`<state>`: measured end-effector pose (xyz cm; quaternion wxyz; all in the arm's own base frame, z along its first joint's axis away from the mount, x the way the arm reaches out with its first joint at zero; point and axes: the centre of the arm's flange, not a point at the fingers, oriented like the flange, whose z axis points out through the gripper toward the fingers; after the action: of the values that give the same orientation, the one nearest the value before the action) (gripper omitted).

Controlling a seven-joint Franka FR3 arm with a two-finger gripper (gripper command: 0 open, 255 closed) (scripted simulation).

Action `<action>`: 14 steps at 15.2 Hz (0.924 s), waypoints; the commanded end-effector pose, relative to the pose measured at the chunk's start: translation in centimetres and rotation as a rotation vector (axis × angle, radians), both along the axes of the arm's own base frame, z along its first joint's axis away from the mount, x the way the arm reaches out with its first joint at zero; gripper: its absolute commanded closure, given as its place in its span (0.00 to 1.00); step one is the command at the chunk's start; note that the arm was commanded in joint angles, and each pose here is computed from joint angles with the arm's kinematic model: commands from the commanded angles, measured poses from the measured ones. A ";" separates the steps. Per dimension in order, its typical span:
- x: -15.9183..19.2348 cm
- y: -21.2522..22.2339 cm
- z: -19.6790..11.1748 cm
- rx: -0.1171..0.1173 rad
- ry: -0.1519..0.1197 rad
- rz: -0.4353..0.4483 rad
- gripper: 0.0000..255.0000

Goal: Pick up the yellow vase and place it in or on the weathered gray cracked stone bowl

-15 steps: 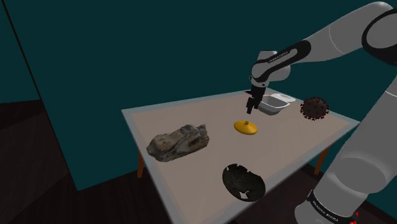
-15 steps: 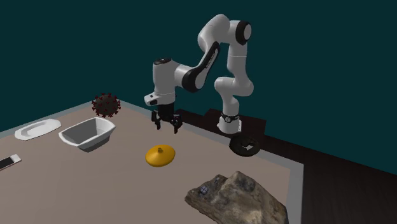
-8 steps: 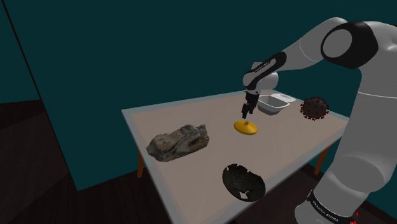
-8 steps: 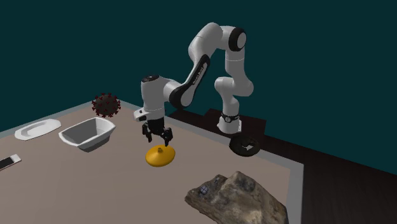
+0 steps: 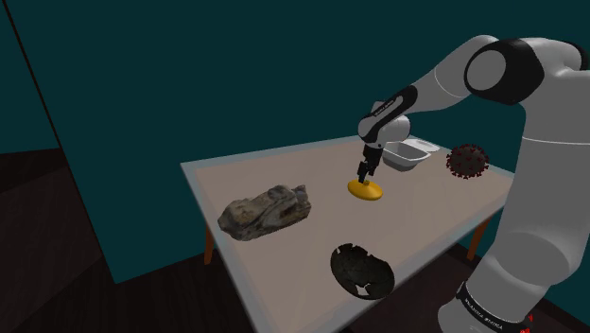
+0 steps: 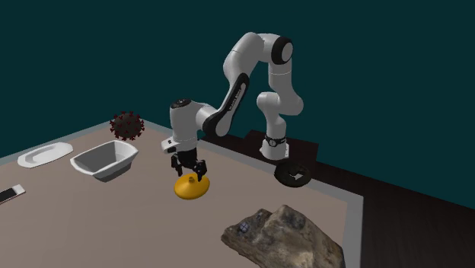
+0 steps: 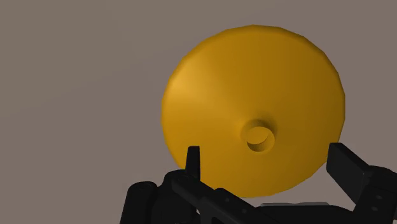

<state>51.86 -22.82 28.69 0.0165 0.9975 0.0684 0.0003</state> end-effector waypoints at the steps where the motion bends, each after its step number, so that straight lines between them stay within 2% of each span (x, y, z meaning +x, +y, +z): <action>1: 0.0 0.0 -0.1 0.000 0.000 0.000 0.00; 5: 0.0 0.0 -0.1 0.000 0.000 0.000 0.00; 6: 0.0 0.0 -0.1 0.000 0.000 0.000 1.00; 14: 0.0 0.0 -0.1 0.000 0.000 0.000 1.00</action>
<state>51.90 -22.85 28.64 0.0169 0.9975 0.0682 0.0011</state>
